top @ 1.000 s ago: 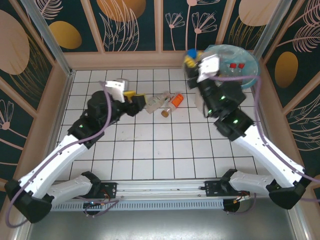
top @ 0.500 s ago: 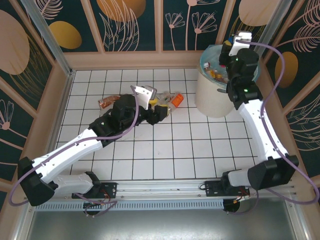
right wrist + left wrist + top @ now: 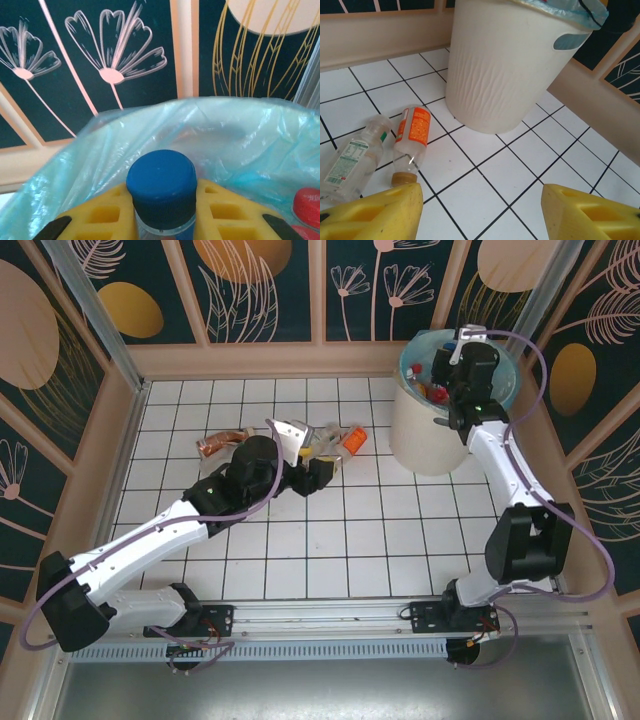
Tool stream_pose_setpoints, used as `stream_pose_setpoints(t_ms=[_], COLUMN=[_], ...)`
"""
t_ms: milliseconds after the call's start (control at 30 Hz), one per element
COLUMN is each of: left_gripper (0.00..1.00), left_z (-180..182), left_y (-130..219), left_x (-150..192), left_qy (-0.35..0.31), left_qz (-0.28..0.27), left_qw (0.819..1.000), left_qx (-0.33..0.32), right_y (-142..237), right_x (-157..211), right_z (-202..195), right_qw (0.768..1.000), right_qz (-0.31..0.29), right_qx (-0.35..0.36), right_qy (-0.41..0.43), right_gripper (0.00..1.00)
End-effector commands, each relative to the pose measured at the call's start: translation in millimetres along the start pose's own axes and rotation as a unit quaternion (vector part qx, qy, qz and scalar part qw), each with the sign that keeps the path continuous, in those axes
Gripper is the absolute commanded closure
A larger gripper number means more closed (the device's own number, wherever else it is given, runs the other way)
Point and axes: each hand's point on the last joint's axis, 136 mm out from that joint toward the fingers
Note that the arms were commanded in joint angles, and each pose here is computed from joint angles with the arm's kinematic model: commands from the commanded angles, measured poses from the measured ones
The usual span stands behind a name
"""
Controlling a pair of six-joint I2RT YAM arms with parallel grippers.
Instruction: Put the plastic bottles in the bin
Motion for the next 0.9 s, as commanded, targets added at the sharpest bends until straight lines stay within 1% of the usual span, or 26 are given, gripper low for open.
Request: stream_pose_setpoints(t_ms=[0, 133, 333, 433, 567, 600, 733, 867], left_gripper=[0.35, 0.35, 0.35, 0.35, 0.35, 0.35, 0.33, 0.3], left_z=[1, 3, 2, 2, 4, 6, 16, 28], left_y=[-5, -7, -14, -14, -13, -12, -3, 9], left_x=[1, 4, 8, 9, 8, 6, -4, -18], left_qy=[-0.004, -0.007, -0.007, -0.007, -0.01, -0.011, -0.015, -0.009], left_qz=[-0.004, 0.001, 0.008, 0.009, 0.01, 0.007, -0.008, -0.029], left_qw=[1.0, 1.0, 1.0, 1.0, 1.0, 1.0, 0.999, 0.996], left_qx=[-0.006, -0.009, -0.007, -0.006, -0.014, -0.018, -0.048, -0.085], right_y=[-14, -23, -42, -48, -43, -40, -19, 16], right_x=[53, 69, 105, 110, 85, 72, 17, -32], right_z=[-4, -18, -27, -27, -14, -8, 13, 38], right_qw=[0.995, 0.991, 0.98, 0.978, 0.985, 0.987, 0.996, 1.0], right_qz=[0.097, 0.125, 0.188, 0.201, 0.168, 0.154, 0.088, 0.02], right_qx=[0.008, 0.042, 0.055, 0.056, 0.042, 0.037, 0.026, 0.012], right_qy=[-0.02, 0.002, 0.012, 0.007, 0.0, -0.003, -0.011, -0.011], right_gripper=[0.8, 0.79, 0.78, 0.75, 0.63, 0.59, 0.5, 0.38])
Point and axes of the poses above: each hand's point on the last joint's axis, 136 mm out from that joint toward the fingers, its own y axis back along the fingers, its own z axis along the line the jaws close on, x = y × z, and after that the axes turned 13 degrees about -y, right-handed
